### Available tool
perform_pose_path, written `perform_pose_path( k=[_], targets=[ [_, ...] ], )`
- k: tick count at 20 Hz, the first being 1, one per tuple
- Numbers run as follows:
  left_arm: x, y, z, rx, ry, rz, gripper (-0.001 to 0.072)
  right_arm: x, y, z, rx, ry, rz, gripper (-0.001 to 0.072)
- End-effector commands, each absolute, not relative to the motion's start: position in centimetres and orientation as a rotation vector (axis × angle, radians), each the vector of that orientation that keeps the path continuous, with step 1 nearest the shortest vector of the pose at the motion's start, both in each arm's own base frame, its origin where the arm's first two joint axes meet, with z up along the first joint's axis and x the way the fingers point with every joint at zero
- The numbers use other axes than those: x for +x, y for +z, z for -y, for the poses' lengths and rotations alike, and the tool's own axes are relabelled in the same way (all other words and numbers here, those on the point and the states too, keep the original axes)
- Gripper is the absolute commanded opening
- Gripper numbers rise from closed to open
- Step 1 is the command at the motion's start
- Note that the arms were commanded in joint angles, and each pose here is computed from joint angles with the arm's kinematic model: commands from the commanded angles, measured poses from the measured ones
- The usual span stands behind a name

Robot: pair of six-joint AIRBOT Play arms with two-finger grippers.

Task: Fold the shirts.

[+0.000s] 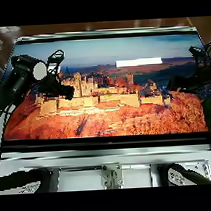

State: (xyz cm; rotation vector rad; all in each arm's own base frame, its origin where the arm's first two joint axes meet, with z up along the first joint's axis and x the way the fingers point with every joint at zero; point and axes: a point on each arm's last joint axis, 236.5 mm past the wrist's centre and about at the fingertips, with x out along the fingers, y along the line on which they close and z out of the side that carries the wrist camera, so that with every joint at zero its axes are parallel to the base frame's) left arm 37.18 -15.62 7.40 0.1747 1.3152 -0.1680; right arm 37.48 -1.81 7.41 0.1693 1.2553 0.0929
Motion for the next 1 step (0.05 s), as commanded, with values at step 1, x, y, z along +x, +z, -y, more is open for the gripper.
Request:
perform_pose_path(
  k=[1],
  targets=[
    [37.18, 7.39, 15.56, 0.176, -0.166, -1.317, 0.0684, 37.50, 7.43, 1.41, 0.168, 0.104, -1.256, 0.0698]
  ],
)
